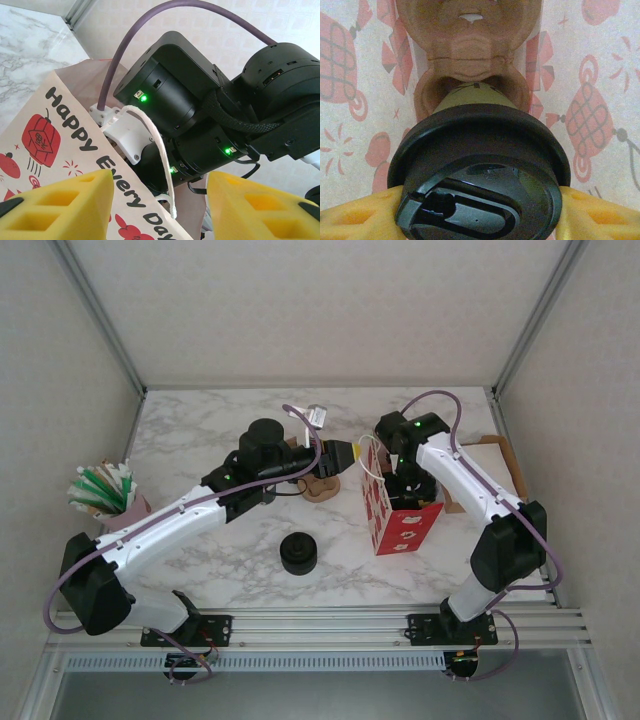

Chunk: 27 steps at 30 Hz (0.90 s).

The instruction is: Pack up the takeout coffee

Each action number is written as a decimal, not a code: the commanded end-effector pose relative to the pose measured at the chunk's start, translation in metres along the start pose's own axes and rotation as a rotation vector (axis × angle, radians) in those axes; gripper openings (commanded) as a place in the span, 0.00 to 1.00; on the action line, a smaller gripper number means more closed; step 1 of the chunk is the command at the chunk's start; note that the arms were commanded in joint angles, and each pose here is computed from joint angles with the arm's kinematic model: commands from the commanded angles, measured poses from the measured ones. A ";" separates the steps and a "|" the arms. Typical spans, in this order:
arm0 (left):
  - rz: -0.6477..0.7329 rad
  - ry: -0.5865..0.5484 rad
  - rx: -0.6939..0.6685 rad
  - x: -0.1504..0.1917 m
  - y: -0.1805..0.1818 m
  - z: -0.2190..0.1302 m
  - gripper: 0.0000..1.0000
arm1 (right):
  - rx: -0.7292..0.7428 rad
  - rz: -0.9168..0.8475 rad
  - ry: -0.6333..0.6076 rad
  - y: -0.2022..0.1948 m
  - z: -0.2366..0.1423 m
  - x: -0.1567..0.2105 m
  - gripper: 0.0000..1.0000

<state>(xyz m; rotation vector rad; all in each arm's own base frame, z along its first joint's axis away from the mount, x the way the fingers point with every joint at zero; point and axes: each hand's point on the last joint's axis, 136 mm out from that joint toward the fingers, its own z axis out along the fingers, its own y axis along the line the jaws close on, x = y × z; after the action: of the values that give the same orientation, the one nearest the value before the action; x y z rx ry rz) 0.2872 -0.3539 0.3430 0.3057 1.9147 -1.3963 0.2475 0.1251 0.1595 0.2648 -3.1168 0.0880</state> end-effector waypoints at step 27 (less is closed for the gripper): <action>0.026 -0.019 0.022 -0.002 -0.010 -0.006 0.52 | -0.007 0.003 0.009 0.000 0.005 0.000 0.67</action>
<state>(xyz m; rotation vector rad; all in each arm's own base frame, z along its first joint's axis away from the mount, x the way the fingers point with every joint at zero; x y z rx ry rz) 0.2870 -0.3537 0.3393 0.3047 1.9227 -1.3939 0.2503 0.1262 0.1591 0.2623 -3.1278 0.0797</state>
